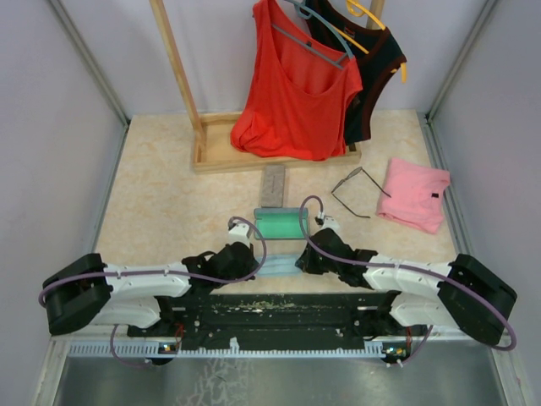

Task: Organize the sunglasses
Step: Fold the glasses cleaning cloth at the center of the board.

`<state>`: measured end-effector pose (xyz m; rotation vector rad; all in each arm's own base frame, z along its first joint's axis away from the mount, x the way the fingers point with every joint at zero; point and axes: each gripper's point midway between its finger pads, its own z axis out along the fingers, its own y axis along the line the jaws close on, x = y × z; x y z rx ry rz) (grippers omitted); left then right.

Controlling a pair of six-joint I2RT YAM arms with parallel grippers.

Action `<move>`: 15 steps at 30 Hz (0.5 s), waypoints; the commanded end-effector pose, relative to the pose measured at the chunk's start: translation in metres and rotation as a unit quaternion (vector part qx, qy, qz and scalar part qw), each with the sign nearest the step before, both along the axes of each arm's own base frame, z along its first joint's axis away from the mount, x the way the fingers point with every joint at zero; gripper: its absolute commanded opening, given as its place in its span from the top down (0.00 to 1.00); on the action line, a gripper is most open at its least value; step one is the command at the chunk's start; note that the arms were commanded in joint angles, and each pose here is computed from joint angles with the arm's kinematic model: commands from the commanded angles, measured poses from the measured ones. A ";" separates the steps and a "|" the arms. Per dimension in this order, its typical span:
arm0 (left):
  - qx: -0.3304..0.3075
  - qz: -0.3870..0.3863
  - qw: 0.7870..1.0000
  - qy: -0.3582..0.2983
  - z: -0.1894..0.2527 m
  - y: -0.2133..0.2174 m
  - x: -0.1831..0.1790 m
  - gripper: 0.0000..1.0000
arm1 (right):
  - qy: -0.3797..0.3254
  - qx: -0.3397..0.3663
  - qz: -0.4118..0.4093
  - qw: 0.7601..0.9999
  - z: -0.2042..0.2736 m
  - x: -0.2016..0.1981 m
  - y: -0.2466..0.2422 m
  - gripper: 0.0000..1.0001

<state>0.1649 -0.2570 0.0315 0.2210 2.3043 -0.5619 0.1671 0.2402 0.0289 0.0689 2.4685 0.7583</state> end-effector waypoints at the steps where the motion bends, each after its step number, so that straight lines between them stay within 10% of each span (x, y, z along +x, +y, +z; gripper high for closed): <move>1: -0.002 0.003 1.000 0.003 -0.004 0.002 0.000 1.00 | -0.011 0.002 0.003 1.000 0.004 0.006 0.003 1.00; 15: -0.002 -0.008 1.000 0.011 -0.010 -0.001 -0.004 1.00 | -0.006 -0.020 0.002 1.000 -0.004 0.005 -0.003 1.00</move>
